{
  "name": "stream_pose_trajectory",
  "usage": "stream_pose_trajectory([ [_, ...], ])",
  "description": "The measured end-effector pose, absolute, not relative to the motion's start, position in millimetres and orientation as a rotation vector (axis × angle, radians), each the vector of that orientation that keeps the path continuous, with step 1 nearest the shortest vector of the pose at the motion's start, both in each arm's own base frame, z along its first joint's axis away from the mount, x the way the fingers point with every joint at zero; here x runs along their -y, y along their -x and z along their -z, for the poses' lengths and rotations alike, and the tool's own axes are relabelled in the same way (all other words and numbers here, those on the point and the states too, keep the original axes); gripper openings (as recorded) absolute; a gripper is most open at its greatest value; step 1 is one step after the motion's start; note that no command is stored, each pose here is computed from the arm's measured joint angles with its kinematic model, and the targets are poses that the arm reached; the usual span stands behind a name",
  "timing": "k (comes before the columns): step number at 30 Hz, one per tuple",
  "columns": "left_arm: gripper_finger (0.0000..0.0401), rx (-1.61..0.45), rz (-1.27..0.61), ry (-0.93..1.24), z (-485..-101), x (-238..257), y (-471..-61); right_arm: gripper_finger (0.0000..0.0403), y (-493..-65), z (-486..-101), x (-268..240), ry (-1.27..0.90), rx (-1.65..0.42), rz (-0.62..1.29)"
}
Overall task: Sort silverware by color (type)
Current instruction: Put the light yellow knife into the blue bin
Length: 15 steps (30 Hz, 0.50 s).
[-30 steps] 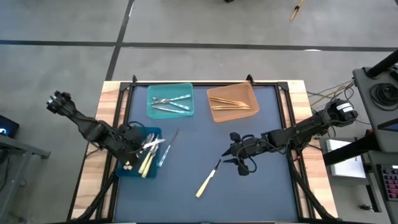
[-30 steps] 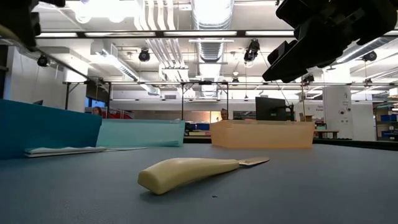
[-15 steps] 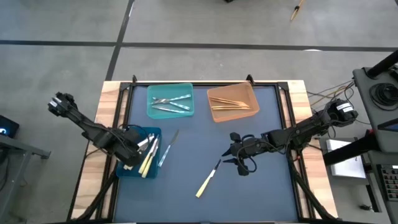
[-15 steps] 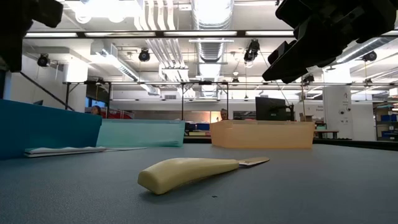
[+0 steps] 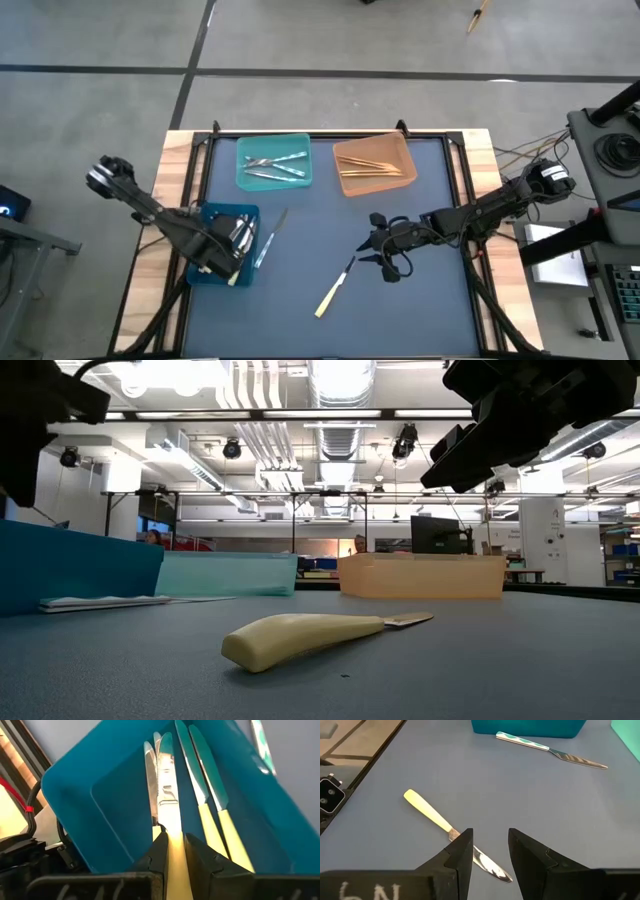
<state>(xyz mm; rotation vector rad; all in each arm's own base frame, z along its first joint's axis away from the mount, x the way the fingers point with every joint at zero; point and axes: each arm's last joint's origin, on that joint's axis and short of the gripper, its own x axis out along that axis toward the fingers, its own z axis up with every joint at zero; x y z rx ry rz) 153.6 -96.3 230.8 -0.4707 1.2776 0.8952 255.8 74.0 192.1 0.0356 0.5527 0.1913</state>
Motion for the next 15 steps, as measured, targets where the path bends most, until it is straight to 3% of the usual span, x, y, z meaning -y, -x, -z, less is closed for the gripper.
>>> stream_pose_trajectory([
  [15,0.0030,-1.362,-0.993,0.350,-202.8,107.0,-168.6,0.0114,-255.9,-192.3,-74.0,-0.034,-0.550,-0.192],
])
